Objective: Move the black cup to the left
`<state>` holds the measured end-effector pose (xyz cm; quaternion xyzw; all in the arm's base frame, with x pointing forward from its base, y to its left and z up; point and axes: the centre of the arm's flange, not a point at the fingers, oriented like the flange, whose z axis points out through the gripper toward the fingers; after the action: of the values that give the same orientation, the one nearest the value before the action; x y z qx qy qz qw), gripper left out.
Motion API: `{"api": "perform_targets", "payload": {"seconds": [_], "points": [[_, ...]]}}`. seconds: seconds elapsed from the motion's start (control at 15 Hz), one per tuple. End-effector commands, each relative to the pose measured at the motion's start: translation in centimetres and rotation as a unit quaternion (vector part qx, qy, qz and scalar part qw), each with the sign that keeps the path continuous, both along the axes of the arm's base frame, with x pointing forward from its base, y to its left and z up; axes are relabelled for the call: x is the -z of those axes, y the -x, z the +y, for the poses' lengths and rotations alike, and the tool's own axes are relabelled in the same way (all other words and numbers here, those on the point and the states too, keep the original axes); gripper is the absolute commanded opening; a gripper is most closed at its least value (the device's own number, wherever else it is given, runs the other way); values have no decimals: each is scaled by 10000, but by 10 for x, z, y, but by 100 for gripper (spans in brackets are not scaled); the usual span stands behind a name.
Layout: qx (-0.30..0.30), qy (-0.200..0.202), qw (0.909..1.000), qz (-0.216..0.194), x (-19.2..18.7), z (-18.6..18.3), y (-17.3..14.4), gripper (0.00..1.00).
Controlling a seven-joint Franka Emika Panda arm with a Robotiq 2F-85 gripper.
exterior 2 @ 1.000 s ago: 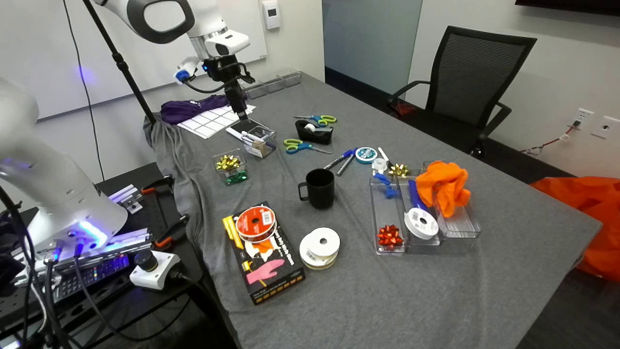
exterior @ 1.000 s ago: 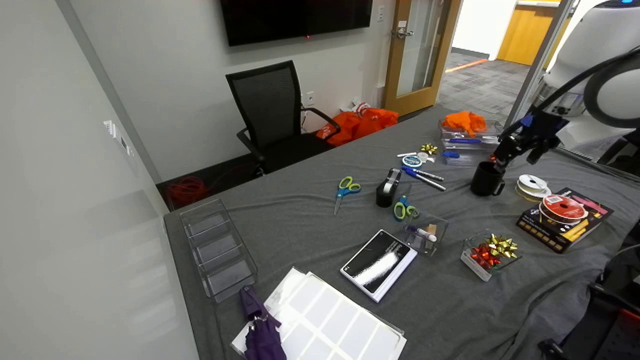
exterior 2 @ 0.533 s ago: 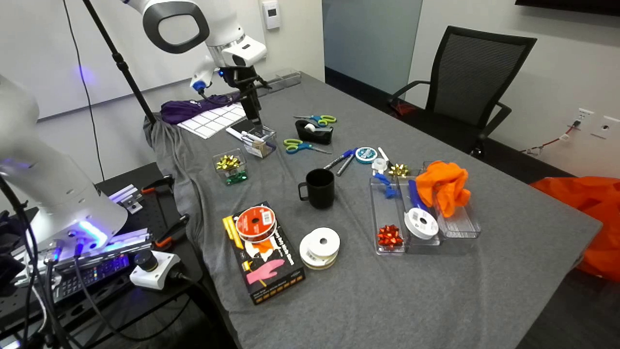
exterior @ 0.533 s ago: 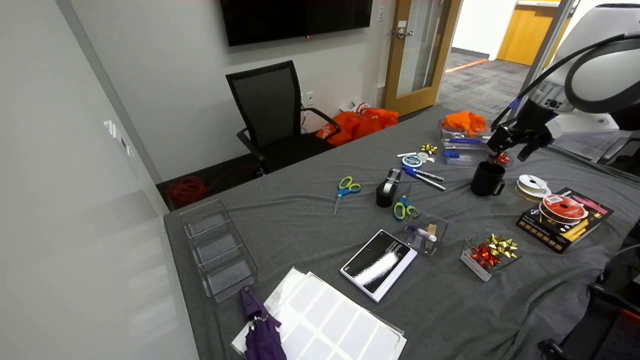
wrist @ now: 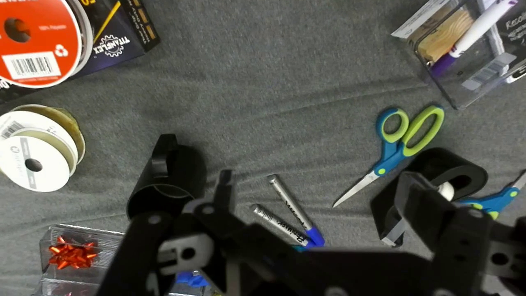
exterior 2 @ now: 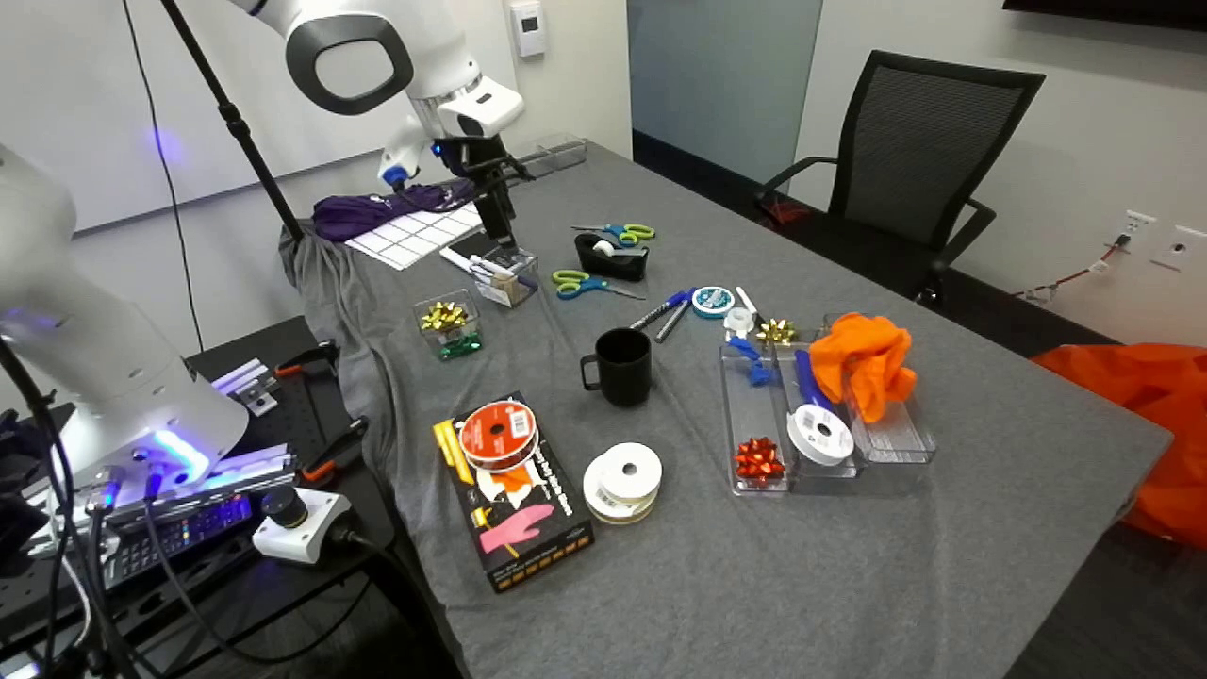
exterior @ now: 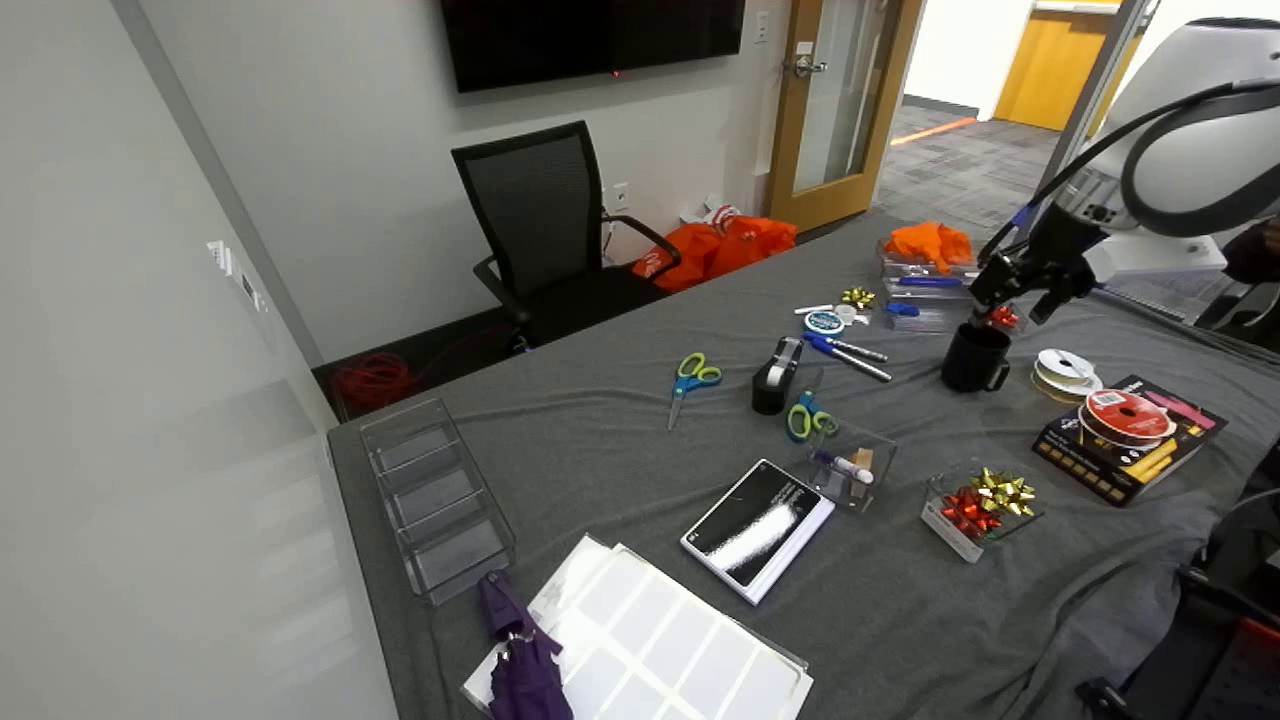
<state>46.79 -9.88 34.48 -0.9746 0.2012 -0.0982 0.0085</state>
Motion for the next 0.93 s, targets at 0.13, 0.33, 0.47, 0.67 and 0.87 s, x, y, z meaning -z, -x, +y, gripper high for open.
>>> {"api": "perform_targets", "payload": {"seconds": [0.13,0.33,0.47,0.67,0.87], "points": [[177,-44,9998,-36,57,-31,-11,100],[169,140,9998,38,85,-51,-11,100],[226,233,9994,128,99,-64,-13,100],[314,386,9984,275,115,-82,-20,100],[307,551,9974,337,126,-100,-30,100]]}}
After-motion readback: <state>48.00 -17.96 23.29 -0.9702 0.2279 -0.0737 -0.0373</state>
